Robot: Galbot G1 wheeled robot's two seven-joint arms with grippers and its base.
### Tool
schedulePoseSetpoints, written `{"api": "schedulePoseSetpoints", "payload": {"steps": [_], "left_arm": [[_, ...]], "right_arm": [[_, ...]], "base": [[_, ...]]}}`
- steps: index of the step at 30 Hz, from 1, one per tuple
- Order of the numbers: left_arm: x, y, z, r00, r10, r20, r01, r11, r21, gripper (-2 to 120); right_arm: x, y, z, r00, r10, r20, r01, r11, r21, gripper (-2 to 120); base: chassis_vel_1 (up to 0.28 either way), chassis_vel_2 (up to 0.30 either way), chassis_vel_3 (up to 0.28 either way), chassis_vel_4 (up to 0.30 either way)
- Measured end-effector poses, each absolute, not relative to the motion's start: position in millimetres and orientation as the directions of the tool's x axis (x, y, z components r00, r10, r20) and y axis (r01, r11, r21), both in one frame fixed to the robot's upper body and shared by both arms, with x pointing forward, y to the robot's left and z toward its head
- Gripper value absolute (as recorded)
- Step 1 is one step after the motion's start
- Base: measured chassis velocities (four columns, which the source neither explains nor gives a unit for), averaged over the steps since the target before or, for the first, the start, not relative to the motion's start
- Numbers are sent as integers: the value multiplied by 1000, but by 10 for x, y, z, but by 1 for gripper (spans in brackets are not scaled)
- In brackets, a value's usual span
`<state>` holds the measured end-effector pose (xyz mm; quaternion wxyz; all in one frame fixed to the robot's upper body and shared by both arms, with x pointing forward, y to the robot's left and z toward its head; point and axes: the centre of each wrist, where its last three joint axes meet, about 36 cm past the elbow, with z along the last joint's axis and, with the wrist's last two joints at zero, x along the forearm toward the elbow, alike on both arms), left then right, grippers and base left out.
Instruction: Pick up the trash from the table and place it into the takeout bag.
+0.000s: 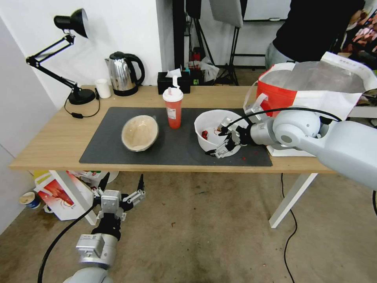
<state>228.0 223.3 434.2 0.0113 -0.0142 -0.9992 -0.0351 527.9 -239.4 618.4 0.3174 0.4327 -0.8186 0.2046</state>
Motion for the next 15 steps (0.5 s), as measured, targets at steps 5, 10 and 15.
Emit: {"api": "schedulePoseSetpoints", "payload": {"steps": [5, 10, 15], "left_arm": [[2280, 2233, 4342, -999, 28, 24, 29, 997, 70, 100], [2280, 2233, 4342, -999, 28, 24, 29, 997, 70, 100], [2280, 2233, 4342, -999, 28, 24, 29, 997, 70, 100]], "right_arm": [[5329, -2361, 6146, -417, -582, 698, -839, 541, -51, 100], [5369, -2341, 6114, -410, -587, 698, -838, 544, -35, 100], [5424, -2341, 6060, -396, -593, 701, -837, 547, -10, 100]], "base": [[0, 0, 0, 0], [0, 0, 0, 0], [0, 0, 0, 0]]}}
